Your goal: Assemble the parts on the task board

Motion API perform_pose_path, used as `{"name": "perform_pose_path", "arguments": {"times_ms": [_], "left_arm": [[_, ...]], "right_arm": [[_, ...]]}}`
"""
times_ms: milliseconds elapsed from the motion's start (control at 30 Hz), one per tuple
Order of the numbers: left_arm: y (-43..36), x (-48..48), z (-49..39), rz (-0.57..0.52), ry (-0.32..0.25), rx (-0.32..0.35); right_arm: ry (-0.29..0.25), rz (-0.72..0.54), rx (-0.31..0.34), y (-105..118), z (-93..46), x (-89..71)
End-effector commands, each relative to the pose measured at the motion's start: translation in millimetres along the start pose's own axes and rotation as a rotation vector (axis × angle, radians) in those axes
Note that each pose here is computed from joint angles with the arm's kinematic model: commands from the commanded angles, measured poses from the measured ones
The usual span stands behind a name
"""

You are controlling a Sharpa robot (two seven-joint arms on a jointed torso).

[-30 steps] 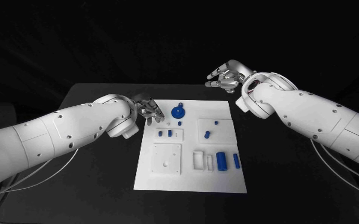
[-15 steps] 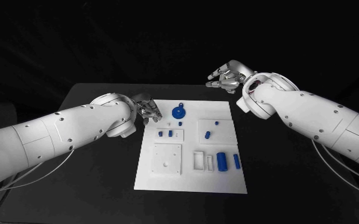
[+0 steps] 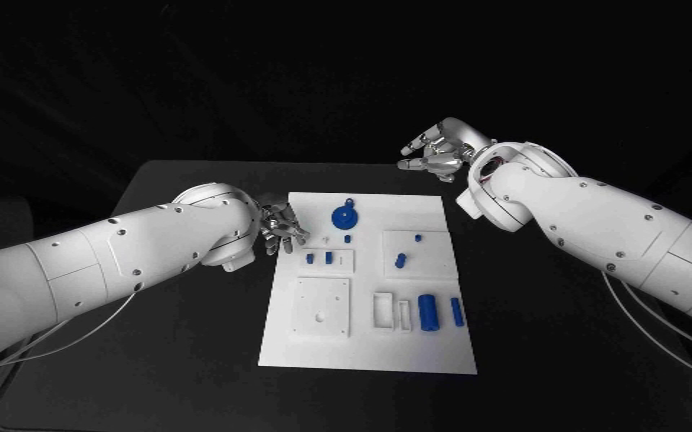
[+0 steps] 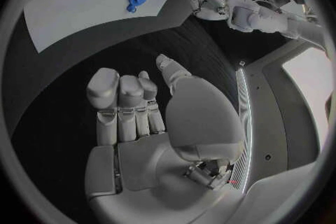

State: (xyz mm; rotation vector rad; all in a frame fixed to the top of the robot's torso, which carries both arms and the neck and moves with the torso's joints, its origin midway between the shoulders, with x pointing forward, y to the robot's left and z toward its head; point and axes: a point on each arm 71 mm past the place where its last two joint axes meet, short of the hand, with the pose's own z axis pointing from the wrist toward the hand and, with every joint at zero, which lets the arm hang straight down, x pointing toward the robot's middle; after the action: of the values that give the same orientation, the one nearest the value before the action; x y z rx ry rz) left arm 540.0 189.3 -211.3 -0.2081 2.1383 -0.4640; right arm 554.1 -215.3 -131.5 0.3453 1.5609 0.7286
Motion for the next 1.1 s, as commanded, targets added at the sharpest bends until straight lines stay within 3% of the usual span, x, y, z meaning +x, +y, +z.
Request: {"name": "perform_pose_path", "arguments": {"times_ms": [33, 1100], "left_arm": [[0.1, 6.1, 1.4, 0.019, 0.064, -0.022], [-0.6, 20.8, 7.0, 0.032, 0.132, -0.032]], "right_arm": [[0.007, -0.001, -0.01, 1.1, 0.0, 1.2], [0.01, 0.0, -0.011, 1.5, 0.3, 2.8]]}}
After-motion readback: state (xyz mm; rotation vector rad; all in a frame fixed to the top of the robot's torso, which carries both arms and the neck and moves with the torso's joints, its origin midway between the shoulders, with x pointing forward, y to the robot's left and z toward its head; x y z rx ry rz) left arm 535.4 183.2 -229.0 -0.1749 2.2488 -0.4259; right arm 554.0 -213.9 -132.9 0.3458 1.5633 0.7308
